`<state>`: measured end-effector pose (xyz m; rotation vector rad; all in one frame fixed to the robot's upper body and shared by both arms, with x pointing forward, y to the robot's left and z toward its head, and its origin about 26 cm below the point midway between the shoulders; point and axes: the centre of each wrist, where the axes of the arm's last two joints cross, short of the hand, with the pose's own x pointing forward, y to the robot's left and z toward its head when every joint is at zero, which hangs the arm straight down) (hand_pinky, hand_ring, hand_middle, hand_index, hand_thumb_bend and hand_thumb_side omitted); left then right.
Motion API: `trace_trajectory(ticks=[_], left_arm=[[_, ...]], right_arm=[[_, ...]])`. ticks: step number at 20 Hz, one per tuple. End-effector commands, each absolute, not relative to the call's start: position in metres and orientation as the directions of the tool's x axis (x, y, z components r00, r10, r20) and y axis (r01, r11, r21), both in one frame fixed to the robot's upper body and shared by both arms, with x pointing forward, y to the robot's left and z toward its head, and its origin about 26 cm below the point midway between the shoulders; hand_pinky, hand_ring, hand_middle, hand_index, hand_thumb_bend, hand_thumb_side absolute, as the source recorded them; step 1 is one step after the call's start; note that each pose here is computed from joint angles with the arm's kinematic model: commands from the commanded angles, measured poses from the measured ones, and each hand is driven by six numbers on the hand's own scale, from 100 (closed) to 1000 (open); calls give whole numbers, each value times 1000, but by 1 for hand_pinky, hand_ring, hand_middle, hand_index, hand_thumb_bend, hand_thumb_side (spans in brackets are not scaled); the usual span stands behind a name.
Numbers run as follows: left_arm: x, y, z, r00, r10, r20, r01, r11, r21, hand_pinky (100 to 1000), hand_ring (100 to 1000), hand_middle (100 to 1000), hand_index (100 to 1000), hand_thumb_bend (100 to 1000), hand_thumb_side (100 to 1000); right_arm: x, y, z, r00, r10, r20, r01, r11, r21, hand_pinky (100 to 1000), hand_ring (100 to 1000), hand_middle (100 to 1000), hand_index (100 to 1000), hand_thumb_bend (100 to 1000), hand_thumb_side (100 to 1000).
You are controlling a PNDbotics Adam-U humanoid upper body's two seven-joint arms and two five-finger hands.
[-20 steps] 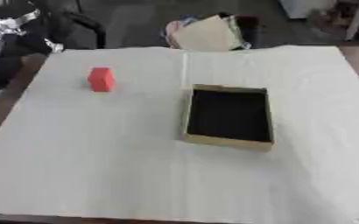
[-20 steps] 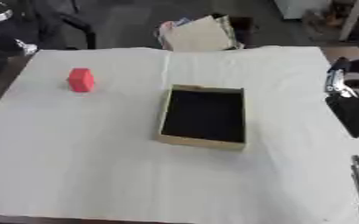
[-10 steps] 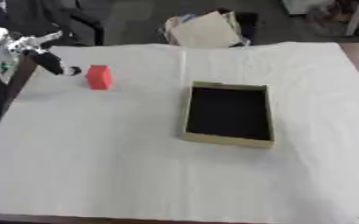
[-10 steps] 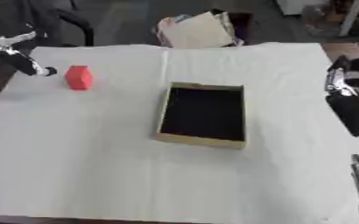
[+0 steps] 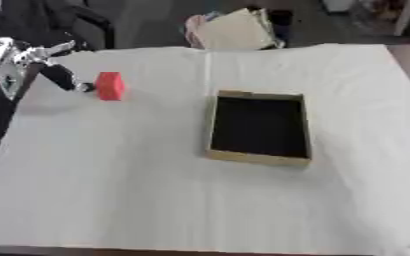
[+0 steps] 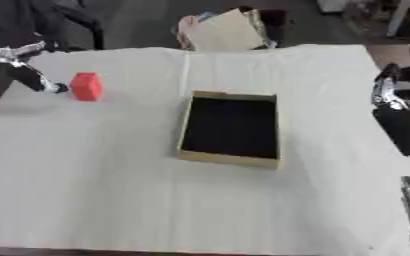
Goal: Pick up objects on the table and place them in the box.
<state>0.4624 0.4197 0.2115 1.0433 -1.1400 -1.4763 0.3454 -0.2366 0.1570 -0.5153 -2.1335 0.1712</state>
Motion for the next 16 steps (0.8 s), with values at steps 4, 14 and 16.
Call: trace_trajectory(ticks=[4, 14, 16], left_arm=[[461, 424, 222, -153, -986, -70, 149, -93, 985, 829, 843, 824, 899, 464, 299], [463, 420, 212, -111, -991, -81, 91, -91, 992, 834, 860, 843, 908, 389, 287], [463, 420, 211, -103, -991, -84, 79, -92, 993, 834, 860, 842, 908, 375, 279]], right_arm=[[345, -238, 169, -538, 421, 730, 302, 905, -300, 577, 714, 553, 861, 100, 444], [346, -237, 172, -548, 409, 730, 296, 911, -288, 576, 714, 551, 861, 100, 447], [346, -237, 172, -549, 407, 730, 295, 912, -286, 576, 714, 551, 862, 100, 448]])
